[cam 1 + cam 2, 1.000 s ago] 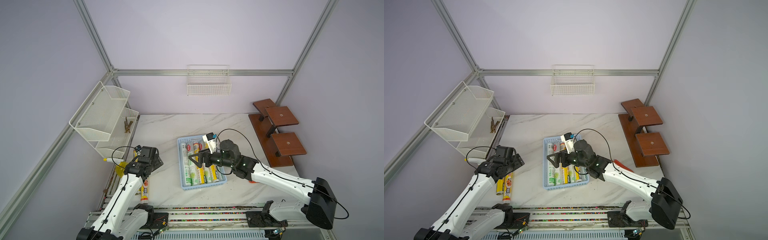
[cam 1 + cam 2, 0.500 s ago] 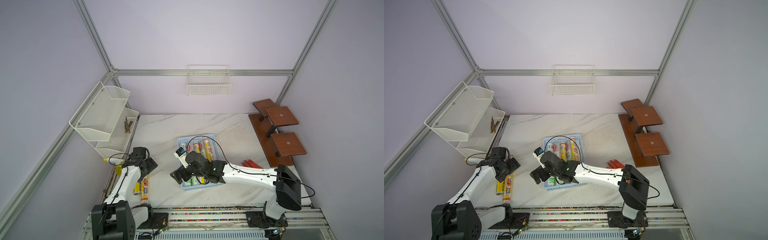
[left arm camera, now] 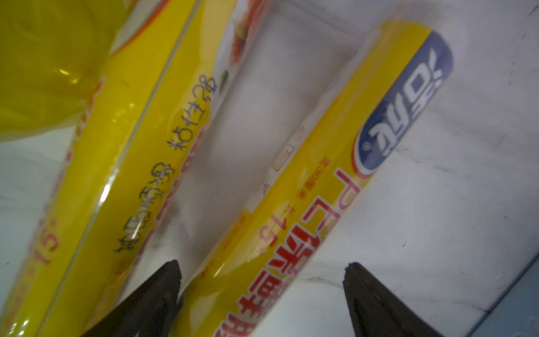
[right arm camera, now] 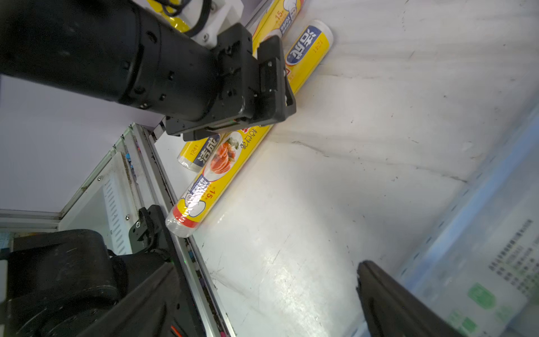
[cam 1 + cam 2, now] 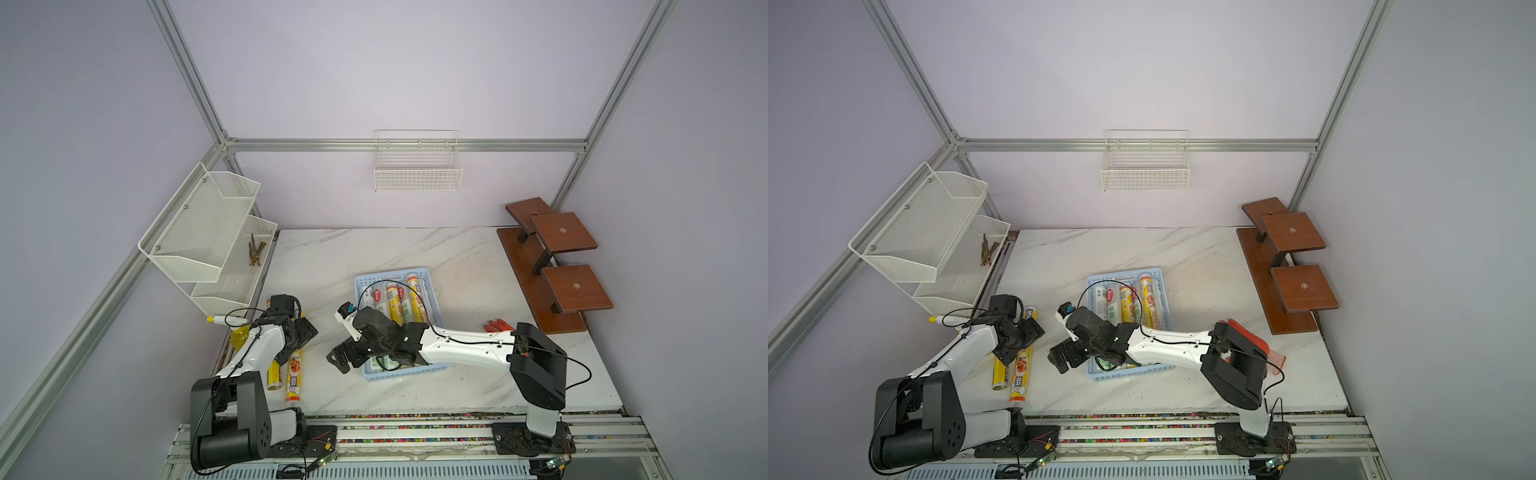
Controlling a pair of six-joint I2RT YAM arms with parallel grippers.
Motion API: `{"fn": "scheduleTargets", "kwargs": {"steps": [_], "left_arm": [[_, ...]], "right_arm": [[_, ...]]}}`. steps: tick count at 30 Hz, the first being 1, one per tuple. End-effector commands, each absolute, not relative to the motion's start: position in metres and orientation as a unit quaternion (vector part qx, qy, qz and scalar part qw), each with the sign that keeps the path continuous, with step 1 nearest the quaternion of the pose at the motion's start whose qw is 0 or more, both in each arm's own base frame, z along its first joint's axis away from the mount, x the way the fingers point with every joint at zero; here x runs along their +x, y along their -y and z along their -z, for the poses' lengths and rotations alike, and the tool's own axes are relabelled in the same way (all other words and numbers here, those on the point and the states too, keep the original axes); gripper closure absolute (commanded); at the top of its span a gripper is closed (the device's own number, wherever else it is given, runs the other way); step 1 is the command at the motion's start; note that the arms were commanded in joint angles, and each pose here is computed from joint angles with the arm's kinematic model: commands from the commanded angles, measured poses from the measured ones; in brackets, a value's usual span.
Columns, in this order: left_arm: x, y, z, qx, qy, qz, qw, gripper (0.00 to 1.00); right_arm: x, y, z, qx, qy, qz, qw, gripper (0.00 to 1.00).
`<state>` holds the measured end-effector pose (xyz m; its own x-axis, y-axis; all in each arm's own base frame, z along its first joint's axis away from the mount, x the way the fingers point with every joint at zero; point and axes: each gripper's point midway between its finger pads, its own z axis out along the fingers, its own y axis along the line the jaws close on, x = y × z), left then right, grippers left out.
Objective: Put the plastic wrap into the basket
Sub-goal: Pick up the plastic wrap from the center of the board.
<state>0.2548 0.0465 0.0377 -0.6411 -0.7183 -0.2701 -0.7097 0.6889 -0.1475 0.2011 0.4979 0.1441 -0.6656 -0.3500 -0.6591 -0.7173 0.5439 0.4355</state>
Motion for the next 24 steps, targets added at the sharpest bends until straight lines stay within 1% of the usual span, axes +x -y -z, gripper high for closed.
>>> {"fn": "scheduleTargets", "kwargs": {"steps": [1, 6, 14, 18, 24], "left_arm": [[0.262, -0.04, -0.036, -0.38, -0.912, 0.039, 0.153, 0.1], [0.264, -0.023, -0.032, -0.368, -0.916, 0.083, 0.135, 0.17], [0.258, -0.01, -0.025, -0.354, -0.924, 0.089, 0.113, 0.23], [0.249, -0.001, -0.022, -0.335, -0.934, 0.074, 0.096, 0.26], [0.237, 0.008, -0.019, -0.31, -0.946, 0.042, 0.081, 0.31]], "right_arm": [[0.2, -0.507, -0.16, -0.311, -0.831, -0.379, 0.262, 0.01], [0.208, -0.497, -0.165, -0.292, -0.838, -0.367, 0.278, 0.01], [0.225, -0.468, -0.176, -0.246, -0.842, -0.372, 0.304, 0.01], [0.226, -0.462, -0.168, -0.236, -0.85, -0.381, 0.279, 0.01], [0.216, -0.467, -0.154, -0.235, -0.856, -0.395, 0.237, 0.01]]}}
